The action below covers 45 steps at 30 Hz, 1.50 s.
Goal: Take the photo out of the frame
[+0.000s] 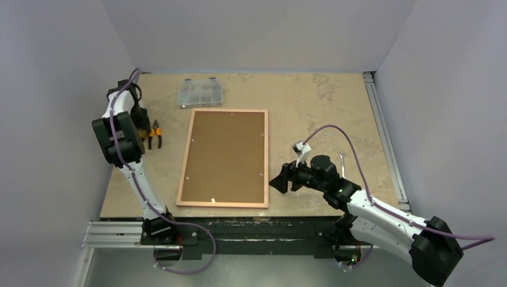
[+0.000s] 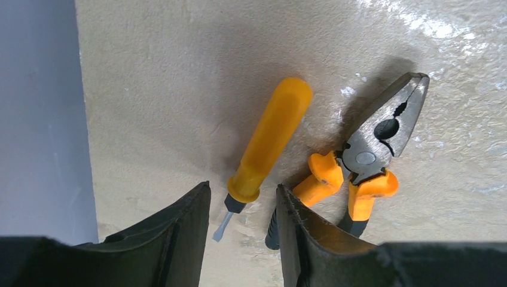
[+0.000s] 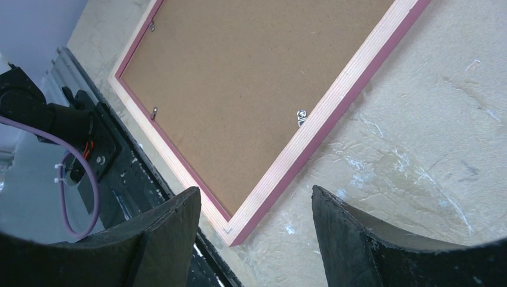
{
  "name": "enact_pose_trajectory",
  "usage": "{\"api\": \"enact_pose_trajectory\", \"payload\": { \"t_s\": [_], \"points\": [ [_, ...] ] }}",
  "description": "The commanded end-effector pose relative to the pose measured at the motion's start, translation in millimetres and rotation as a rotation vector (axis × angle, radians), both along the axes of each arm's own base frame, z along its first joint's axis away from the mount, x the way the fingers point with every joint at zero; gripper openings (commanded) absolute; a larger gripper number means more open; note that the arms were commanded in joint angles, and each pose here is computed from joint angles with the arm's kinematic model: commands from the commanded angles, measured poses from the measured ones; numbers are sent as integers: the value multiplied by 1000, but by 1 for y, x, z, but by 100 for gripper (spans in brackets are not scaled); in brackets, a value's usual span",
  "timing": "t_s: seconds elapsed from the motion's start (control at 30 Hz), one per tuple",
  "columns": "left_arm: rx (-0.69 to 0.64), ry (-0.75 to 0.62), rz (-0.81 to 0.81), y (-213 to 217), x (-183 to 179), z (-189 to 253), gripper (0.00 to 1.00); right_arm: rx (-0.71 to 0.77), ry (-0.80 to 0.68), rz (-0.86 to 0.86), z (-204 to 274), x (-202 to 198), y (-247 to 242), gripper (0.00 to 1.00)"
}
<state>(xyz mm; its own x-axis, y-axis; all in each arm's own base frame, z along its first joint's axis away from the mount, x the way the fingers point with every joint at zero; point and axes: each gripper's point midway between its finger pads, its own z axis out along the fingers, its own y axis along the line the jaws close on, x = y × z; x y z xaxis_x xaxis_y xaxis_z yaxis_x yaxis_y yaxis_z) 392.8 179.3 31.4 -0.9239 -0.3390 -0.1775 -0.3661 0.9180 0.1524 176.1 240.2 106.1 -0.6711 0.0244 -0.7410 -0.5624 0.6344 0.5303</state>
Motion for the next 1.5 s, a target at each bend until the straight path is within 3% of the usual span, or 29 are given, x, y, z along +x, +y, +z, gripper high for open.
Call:
{"api": "enact_pose_trajectory", "payload": {
  "t_s": [0.0, 0.17, 0.3, 0.4, 0.67, 0.97, 1.2, 1.47],
  "points": [
    [-4, 21, -26, -2, 2, 2, 42, -6, -41, -27, 8, 6, -3, 67],
    [-18, 23, -44, -6, 6, 1, 32, -6, -41, -36, 10, 6, -5, 66],
    [-19, 22, -46, -7, 7, 2, 9, -8, -45, -43, 13, 6, -6, 67],
    [17, 26, -40, -1, 6, 5, 0, -11, -43, -44, 13, 6, -7, 66],
    [121, -36, 19, 11, 2, 47, 0, -4, -43, -43, 17, 7, -6, 66],
    [177, -182, 199, 5, -20, 112, 0, -21, -11, -53, 15, 7, -6, 66],
    [53, -301, 221, -38, -30, 134, 0, -29, 36, -83, 14, 12, -3, 66],
    [-138, -422, 78, -124, -37, 141, 0, -22, 79, -104, 18, 14, 0, 67]
  ]
}}
